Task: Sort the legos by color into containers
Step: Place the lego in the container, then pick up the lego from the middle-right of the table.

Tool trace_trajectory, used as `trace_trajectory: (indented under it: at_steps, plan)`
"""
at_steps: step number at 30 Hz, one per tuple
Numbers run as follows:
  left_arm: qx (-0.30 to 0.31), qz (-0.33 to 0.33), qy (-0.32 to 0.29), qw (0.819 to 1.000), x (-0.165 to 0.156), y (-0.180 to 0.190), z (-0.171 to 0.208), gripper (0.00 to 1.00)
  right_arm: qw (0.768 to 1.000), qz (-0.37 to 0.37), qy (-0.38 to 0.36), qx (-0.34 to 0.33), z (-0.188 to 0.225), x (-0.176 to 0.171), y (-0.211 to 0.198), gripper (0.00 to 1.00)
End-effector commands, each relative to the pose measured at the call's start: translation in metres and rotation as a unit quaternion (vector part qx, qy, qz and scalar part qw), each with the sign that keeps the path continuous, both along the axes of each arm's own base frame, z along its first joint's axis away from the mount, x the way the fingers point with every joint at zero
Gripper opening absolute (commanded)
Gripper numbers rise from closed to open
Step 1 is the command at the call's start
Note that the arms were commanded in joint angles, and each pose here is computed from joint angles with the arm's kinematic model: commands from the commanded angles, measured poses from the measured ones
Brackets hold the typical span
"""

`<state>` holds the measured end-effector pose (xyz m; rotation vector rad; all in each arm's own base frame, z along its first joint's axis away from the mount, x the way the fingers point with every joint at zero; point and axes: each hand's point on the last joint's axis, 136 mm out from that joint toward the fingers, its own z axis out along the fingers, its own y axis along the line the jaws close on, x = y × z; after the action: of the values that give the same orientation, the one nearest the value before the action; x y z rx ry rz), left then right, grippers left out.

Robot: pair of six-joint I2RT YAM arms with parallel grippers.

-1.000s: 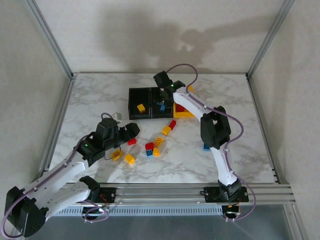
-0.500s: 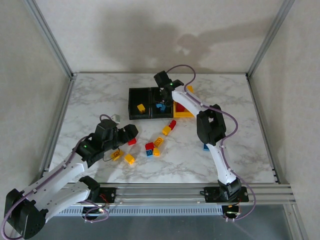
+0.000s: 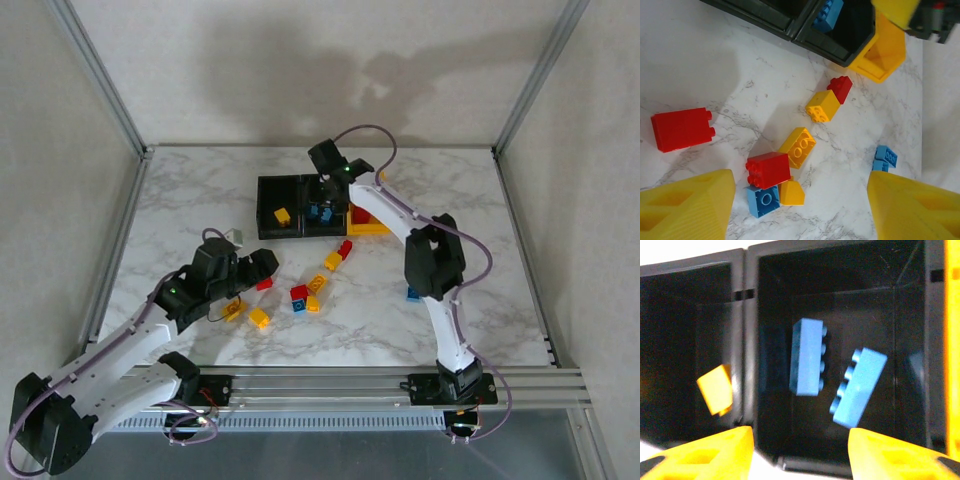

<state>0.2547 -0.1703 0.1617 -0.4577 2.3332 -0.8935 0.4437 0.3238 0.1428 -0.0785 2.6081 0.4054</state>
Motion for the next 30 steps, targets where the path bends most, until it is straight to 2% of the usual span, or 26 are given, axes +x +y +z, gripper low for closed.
trace_trajectory:
  at_steps: [1,6,12,17,20,23,30]
  plan:
    - [-0.012,-0.048,-0.009,0.999,-0.003,-0.019,0.006,0.71,0.999,0.004,-0.046,0.013,0.047,-0.022,-0.012,0.56]
    - [-0.020,-0.119,-0.014,0.993,-0.008,-0.056,0.011,0.72,0.999,-0.003,-0.046,-0.006,0.051,-0.070,-0.057,0.65]
    - [-0.001,-0.213,-0.013,0.977,-0.021,-0.109,0.008,0.72,0.999,-0.040,0.004,-0.031,0.015,-0.134,-0.125,0.67]
    - [0.000,-0.242,-0.008,0.970,-0.024,-0.138,-0.002,0.73,0.992,-0.097,0.057,-0.049,-0.021,-0.178,-0.181,0.68]
    - [0.004,-0.255,-0.004,0.967,-0.026,-0.153,-0.007,0.72,0.985,-0.138,0.081,-0.066,-0.036,-0.195,-0.213,0.71]
    - [0.006,-0.267,0.001,0.964,-0.029,-0.166,-0.013,0.72,0.980,-0.160,0.100,-0.066,-0.050,-0.208,-0.228,0.72]
    - [0.012,-0.272,0.010,0.962,-0.033,-0.177,-0.024,0.72,0.970,-0.187,0.137,-0.076,-0.081,-0.218,-0.236,0.73]
